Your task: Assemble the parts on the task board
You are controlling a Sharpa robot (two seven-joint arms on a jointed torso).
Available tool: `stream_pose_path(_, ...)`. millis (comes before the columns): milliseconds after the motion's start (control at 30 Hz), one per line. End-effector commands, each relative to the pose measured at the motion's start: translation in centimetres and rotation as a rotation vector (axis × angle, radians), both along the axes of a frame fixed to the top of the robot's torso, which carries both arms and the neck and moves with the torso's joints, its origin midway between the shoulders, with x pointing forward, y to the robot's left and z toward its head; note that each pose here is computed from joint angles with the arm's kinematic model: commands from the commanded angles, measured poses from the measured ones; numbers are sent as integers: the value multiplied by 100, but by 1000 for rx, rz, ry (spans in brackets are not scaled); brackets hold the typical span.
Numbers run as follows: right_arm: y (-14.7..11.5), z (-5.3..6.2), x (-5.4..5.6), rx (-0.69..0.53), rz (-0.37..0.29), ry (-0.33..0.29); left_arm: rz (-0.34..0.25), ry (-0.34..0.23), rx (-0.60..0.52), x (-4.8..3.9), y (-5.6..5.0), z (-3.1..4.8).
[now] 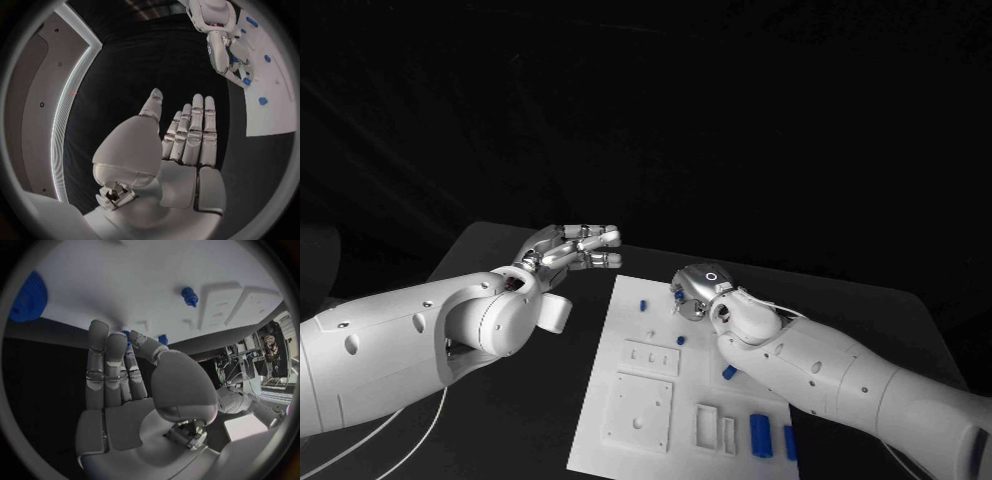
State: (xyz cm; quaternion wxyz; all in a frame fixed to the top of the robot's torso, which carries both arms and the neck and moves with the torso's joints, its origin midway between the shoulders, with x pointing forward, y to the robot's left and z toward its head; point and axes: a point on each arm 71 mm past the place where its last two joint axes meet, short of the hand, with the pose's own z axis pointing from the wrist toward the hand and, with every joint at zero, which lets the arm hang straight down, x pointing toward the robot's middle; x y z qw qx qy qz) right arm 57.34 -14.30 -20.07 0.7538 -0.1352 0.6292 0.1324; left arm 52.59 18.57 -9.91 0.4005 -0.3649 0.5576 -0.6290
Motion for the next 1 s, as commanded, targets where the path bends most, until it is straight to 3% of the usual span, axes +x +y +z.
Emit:
stream_pose_path(33, 3, 1, -8, 5, 9, 4, -18, -11, -2, -6, -16, 24)
stream_pose_path(500, -93, 101, -54, 114, 27, -41, -3, -15, 2, 24, 35, 25)
stream_pose_path(767, -320, 362, -104, 213, 20, -69, 15, -17, 5, 30, 123, 27)
stream_pose_path(1000, -683, 491, -176, 218, -27, -27, 30, -19, 6, 35, 200, 30)
